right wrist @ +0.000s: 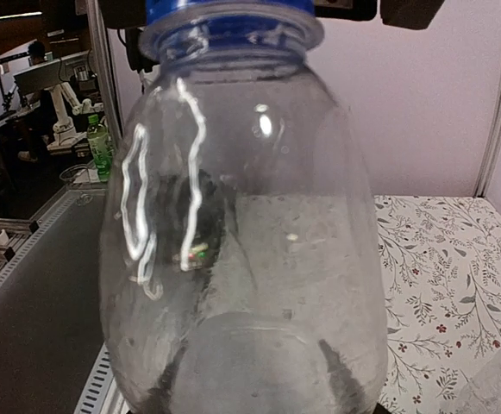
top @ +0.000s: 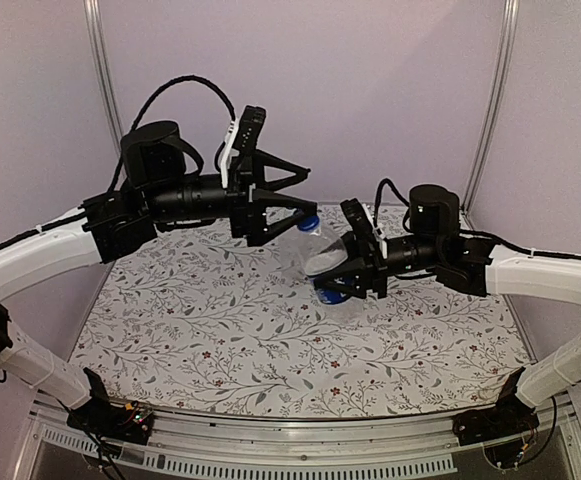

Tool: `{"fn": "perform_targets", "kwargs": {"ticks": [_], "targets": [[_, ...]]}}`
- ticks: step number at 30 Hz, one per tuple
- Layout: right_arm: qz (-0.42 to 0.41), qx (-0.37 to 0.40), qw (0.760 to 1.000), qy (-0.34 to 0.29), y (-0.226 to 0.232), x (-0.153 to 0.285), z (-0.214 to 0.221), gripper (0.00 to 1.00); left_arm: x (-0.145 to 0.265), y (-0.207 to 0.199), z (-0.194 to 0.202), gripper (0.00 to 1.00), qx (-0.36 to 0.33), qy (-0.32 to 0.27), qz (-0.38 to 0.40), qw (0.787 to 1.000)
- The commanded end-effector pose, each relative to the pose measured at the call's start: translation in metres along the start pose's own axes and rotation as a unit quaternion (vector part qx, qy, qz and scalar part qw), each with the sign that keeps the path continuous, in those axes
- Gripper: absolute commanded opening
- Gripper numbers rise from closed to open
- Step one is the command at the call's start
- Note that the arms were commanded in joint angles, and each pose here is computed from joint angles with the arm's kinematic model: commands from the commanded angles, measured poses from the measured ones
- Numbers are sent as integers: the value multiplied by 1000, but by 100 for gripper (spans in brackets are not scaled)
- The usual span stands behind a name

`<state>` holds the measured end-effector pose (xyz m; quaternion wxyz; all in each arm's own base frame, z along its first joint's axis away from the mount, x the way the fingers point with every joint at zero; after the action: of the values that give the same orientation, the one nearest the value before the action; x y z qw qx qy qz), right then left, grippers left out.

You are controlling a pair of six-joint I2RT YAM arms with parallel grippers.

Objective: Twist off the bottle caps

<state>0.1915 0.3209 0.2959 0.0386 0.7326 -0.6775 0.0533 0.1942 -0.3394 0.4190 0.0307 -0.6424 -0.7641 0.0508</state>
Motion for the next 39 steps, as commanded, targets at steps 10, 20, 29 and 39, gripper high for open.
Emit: {"fn": "perform_targets", "kwargs": {"ticks": [10, 20, 29, 39], "targets": [[-146, -17, 989, -16, 18, -5, -10, 42, 14, -22, 7, 76, -45, 21, 185, 982], [-152, -21, 988, -15, 16, -8, -10, 42, 5, -20, 15, 55, -31, 31, 215, 976], [-151, -28, 988, -11, 14, -10, -6, 42, 3, -20, 20, 40, -25, 35, 219, 975], [-121, -30, 992, -4, 10, -10, -5, 42, 5, -16, 24, 18, -22, 38, 191, 981]]}}
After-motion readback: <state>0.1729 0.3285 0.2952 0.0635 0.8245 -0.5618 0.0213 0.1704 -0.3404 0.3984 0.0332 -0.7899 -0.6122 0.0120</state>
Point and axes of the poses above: each gripper's point midway between its finger pads, its own x axis back along the fingers, its own y axis along the line the jaws close on, z = x × y, the point moved 6 cm from there along x, back along the fingers, and after that the axes turned 3 degrees about x, right-handed, at the moved point
